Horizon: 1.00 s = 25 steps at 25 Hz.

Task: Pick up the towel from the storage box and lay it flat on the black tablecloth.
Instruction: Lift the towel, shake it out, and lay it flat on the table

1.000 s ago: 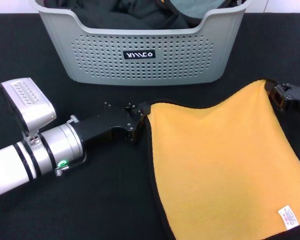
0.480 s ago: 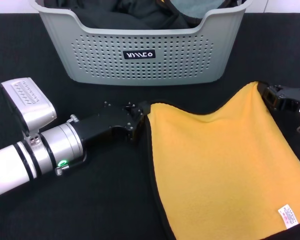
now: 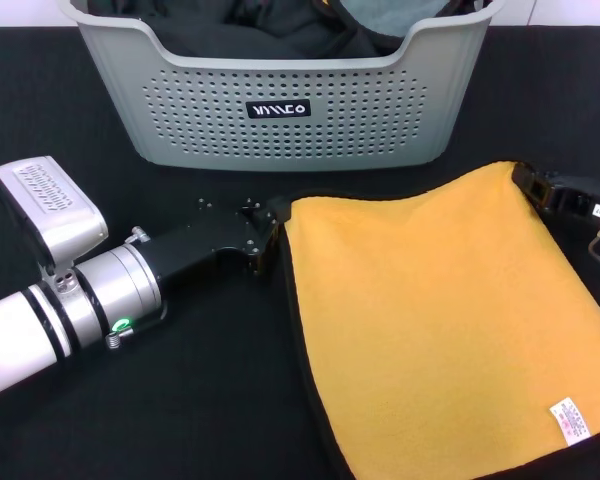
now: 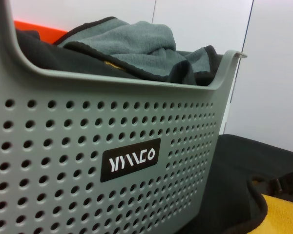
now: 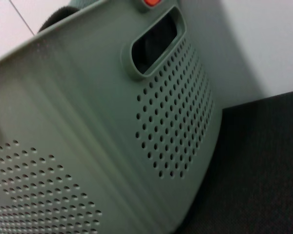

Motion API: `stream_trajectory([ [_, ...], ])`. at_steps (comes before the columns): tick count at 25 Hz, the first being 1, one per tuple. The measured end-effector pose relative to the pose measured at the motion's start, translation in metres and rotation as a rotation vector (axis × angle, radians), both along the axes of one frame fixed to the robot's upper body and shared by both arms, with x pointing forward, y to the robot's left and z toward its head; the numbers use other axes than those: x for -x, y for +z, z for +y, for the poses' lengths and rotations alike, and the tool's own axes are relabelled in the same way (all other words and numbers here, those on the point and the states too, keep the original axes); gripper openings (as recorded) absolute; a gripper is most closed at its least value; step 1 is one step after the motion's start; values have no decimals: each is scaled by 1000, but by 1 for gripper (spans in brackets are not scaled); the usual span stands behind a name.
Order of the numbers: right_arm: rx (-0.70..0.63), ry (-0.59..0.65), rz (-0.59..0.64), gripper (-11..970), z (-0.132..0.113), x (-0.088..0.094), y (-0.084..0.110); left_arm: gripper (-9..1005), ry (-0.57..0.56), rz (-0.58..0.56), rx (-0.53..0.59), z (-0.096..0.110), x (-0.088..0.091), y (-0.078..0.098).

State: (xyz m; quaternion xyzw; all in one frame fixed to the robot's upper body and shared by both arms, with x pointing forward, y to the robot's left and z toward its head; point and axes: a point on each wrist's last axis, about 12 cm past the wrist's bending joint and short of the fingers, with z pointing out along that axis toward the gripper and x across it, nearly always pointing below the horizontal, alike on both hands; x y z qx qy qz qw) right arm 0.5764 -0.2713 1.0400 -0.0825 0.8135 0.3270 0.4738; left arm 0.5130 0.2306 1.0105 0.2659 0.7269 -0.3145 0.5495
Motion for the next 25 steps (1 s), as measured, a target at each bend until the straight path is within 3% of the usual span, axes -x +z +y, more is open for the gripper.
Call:
stream_trajectory([
  [15, -10, -19, 7, 22, 0, -1, -1, 17, 12, 5, -19, 1, -1, -2],
  [20, -22, -42, 4, 76, -3, -2, 0, 37, 47, 20, -19, 4, -3, -3],
  [25, -24, -42, -1, 177, -3, 1, -1, 218, 108, 29, 16, 10, -1, -4],
])
